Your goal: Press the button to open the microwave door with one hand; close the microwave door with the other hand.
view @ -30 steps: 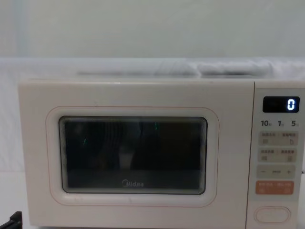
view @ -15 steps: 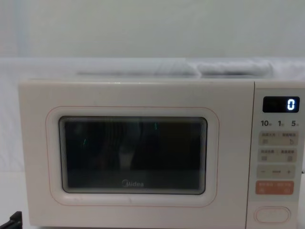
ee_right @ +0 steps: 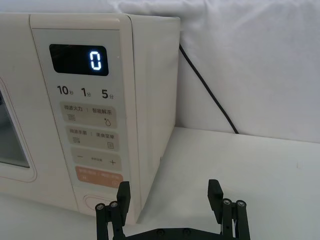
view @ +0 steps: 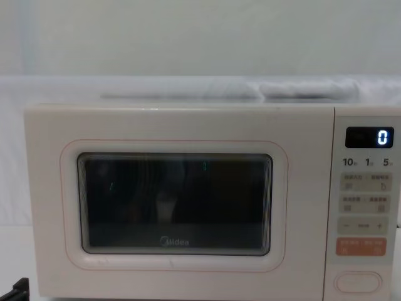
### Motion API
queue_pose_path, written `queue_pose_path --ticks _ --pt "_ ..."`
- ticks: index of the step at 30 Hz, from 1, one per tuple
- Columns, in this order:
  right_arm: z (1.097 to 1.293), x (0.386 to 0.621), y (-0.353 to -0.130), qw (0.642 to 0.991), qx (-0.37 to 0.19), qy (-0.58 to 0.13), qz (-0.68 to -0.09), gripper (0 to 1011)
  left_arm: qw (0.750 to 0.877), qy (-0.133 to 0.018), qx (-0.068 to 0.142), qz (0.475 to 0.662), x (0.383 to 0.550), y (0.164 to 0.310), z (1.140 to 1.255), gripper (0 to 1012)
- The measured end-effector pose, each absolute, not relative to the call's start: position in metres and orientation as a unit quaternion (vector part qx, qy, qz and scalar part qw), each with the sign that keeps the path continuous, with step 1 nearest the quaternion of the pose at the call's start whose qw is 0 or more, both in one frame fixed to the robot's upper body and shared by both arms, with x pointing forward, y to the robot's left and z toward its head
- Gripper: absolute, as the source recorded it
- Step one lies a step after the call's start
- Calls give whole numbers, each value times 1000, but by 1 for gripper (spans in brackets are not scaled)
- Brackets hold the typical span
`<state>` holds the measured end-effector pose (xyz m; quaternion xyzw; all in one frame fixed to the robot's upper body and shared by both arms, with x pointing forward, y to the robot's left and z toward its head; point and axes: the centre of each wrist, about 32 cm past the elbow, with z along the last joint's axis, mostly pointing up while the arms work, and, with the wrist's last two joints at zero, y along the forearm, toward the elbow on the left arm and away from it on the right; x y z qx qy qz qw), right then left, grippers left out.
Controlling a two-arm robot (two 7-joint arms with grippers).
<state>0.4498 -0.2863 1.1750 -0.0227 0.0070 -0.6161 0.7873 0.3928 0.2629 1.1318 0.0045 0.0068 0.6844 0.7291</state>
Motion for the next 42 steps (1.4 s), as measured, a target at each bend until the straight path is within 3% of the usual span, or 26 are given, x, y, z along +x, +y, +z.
queue_pose_path --ticks 42 --pt "1175 450 -286 787 -23 7 -616 1002 729 7 5 684 393 263 1132 1001"
